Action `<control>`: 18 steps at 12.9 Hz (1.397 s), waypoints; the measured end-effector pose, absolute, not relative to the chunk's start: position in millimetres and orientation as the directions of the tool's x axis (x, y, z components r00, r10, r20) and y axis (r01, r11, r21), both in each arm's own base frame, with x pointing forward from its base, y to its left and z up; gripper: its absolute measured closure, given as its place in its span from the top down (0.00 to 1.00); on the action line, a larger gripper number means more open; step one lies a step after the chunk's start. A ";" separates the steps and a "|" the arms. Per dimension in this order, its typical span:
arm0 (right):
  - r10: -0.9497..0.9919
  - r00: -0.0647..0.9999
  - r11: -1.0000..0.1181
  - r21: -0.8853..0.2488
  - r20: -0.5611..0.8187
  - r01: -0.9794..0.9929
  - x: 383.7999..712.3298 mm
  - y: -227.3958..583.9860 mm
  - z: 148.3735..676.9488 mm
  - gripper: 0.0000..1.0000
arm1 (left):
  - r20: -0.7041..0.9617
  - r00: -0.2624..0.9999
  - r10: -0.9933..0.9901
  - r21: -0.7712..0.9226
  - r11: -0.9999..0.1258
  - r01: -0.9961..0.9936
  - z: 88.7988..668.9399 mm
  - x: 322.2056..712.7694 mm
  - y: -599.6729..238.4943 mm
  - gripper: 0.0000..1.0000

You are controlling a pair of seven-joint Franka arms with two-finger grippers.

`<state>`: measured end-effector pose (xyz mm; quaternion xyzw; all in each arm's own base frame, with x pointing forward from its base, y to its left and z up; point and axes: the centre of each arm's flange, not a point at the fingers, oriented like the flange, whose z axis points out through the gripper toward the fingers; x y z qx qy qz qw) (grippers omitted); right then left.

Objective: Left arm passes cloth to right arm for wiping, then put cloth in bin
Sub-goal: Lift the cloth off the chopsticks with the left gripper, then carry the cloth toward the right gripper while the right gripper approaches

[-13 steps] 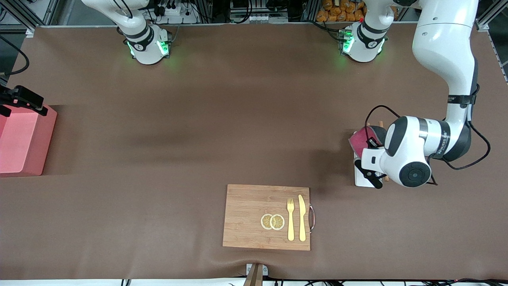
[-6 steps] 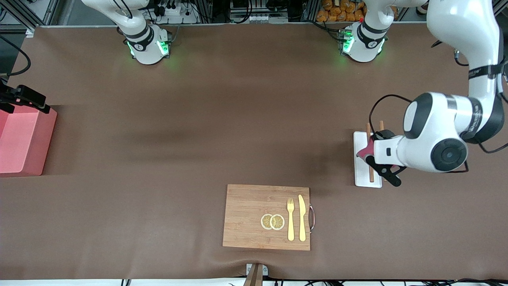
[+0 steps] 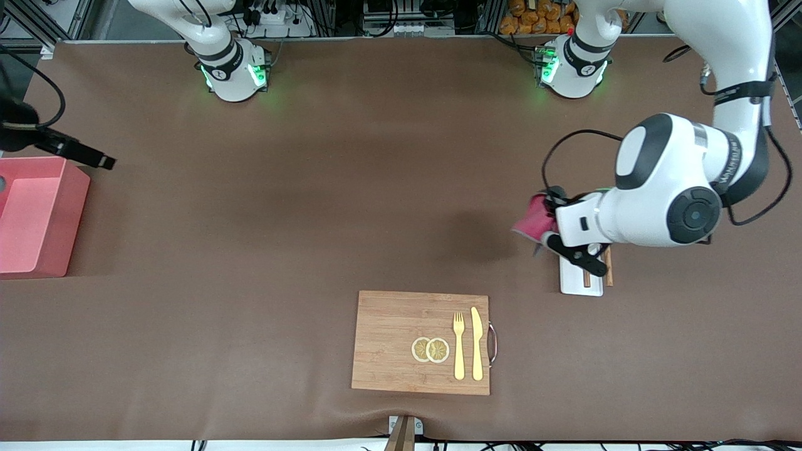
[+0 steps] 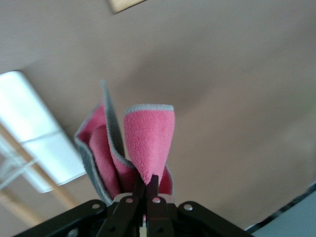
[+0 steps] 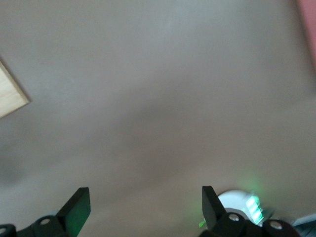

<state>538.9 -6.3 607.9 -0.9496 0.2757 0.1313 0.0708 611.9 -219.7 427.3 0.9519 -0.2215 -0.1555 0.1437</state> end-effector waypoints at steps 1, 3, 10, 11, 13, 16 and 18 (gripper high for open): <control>-0.558 0.767 -0.797 -0.050 -0.317 -0.601 538.7 3.5 605.9 1.00 | -0.210 0.877 -0.432 0.381 -0.862 -0.333 431.4 611.3 -237.0 0.03; -0.641 0.669 -0.715 -0.024 -0.375 -0.699 541.4 37.4 599.0 1.00 | -0.167 0.923 -0.345 0.455 -0.858 -0.238 440.3 608.6 -277.9 0.03; -0.669 0.178 -0.359 0.104 -0.722 -0.928 594.7 81.5 507.6 1.00 | -0.057 0.986 -0.156 0.577 -0.811 -0.095 440.2 534.8 -482.0 0.03; -0.673 0.151 -0.334 0.115 -0.724 -0.936 600.1 89.5 496.9 1.00 | -0.052 0.991 -0.123 0.608 -0.791 -0.066 445.9 520.4 -504.9 0.03; -0.677 0.098 -0.278 0.130 -0.730 -0.952 605.2 114.5 475.2 1.00 | -0.051 0.997 -0.054 0.678 -0.735 -0.006 466.0 492.8 -544.6 0.03; -0.674 0.065 -0.265 0.158 -0.736 -0.951 597.6 149.4 446.4 1.00 | -0.042 0.997 0.059 0.744 -0.665 0.071 489.9 471.2 -574.2 0.03; -0.673 0.064 -0.283 0.176 -0.736 -0.943 591.1 164.0 440.1 1.00 | -0.046 0.990 0.135 0.775 -0.621 0.121 501.9 466.7 -581.5 0.03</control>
